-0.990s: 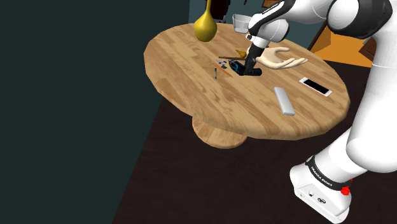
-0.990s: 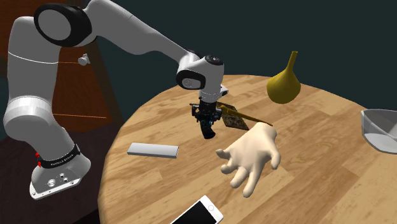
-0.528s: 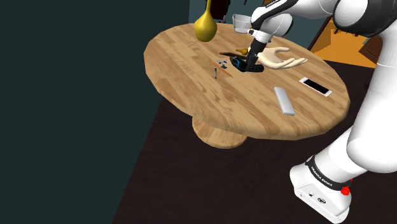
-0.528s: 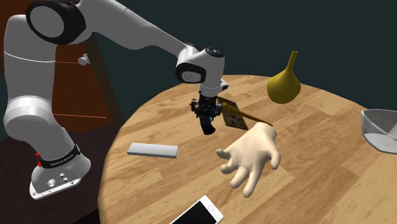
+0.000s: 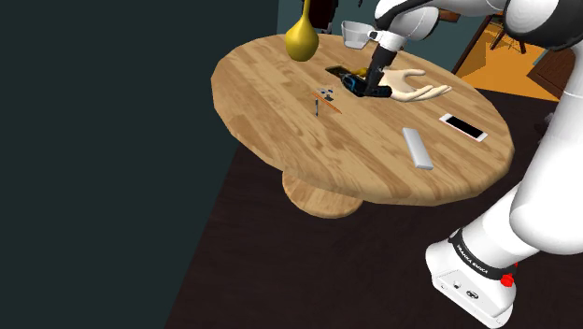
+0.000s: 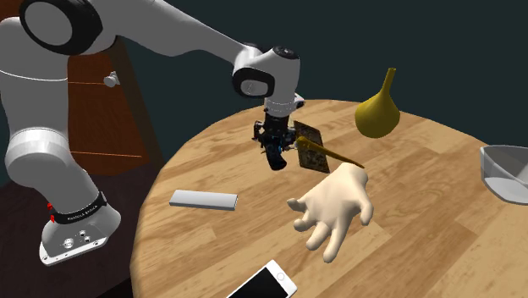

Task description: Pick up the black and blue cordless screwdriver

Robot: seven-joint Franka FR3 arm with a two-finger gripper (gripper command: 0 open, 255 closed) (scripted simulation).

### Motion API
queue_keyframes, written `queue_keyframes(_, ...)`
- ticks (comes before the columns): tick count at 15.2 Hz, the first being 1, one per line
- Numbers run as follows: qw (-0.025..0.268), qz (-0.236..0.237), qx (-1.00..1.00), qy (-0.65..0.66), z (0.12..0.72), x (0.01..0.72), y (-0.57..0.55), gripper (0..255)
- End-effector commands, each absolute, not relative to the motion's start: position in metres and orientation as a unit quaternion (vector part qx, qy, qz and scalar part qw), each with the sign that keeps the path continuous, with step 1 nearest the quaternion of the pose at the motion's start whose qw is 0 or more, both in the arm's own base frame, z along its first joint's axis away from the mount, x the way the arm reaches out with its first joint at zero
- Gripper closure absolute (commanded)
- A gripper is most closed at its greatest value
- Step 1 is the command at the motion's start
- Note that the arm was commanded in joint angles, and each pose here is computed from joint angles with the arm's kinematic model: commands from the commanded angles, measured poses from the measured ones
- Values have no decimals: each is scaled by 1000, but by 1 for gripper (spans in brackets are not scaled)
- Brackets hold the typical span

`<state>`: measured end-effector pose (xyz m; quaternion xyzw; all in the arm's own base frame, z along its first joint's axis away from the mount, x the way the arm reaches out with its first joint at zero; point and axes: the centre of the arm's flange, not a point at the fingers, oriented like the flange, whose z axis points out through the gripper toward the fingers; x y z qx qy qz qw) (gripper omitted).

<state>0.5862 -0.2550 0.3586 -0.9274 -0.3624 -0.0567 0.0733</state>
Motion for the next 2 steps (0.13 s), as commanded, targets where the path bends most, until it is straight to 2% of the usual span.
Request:
queue_keyframes(1,73,-57,-927,-362,366,588,-255,255)
queue_keyframes(2,73,-57,-927,-362,366,588,-255,255)
